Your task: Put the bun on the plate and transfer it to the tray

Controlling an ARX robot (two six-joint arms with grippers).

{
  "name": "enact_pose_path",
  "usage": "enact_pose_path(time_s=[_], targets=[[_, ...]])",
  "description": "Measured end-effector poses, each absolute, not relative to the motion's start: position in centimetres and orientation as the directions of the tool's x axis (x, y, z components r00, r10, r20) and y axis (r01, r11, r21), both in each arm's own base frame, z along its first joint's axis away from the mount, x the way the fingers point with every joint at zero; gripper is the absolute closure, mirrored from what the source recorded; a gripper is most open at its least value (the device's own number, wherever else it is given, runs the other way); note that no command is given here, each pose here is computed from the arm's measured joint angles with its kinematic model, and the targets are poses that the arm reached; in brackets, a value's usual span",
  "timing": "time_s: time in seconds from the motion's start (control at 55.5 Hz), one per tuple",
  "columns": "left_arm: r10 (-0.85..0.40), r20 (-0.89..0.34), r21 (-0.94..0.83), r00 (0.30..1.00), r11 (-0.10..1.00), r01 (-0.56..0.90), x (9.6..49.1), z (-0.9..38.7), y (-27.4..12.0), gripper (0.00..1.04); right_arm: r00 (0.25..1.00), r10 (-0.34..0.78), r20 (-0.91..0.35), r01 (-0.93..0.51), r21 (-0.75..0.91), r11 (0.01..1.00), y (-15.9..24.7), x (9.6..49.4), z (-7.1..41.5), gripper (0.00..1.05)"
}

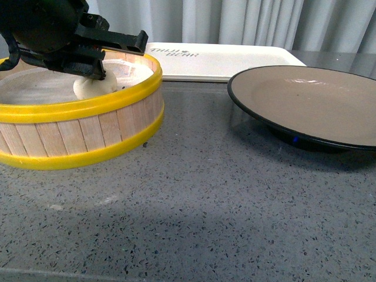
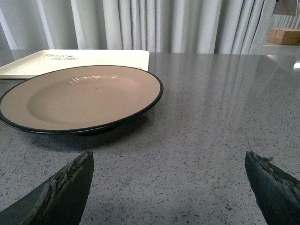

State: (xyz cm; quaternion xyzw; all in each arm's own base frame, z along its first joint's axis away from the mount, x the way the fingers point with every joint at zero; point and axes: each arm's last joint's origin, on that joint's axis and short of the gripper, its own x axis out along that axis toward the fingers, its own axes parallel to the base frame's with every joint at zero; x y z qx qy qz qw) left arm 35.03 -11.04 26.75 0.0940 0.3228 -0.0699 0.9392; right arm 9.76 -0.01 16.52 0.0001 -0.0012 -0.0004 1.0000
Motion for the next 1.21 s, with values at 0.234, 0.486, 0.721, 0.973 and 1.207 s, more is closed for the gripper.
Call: enact_pose_path(time_s=[0.234, 0.486, 0.721, 0.973, 1.207], targets=[[-0.097, -0.589, 0.117, 0.802, 0.972, 0.203, 34.7, 29.1, -11.0, 1.01, 1.0, -0.001, 0.002, 0.001, 0.0, 1.0, 0.0, 9.8, 16.5, 0.08], [-0.129, -0.516, 0.124, 0.847, 0.967, 0.223, 34.2, 33.3, -11.9, 1.01, 1.0, -0.001, 0.002, 0.001, 0.0, 1.0, 0.0, 9.8, 16.5, 0.08], [-0.208, -0.423, 0.154, 0.882, 0.943, 0.296, 33.3, 37.6, -15.9, 1.01, 1.0, -0.001, 0.002, 0.001, 0.0, 1.0, 0.0, 9.8, 16.5, 0.08], [-0.378, -0.441, 0.19, 0.814, 0.847, 0.497, 32.6, 36.7, -28.0, 1.01, 1.0, -0.001, 0.002, 0.001, 0.0, 1.0, 0.0, 9.8, 16.5, 0.08], [-0.416, -0.495, 0.225, 0.763, 0.786, 0.575, 31.9, 34.2, -33.4, 1.01, 1.0, -0.001, 0.002, 0.001, 0.0, 1.0, 0.0, 9.8, 16.5, 0.08]])
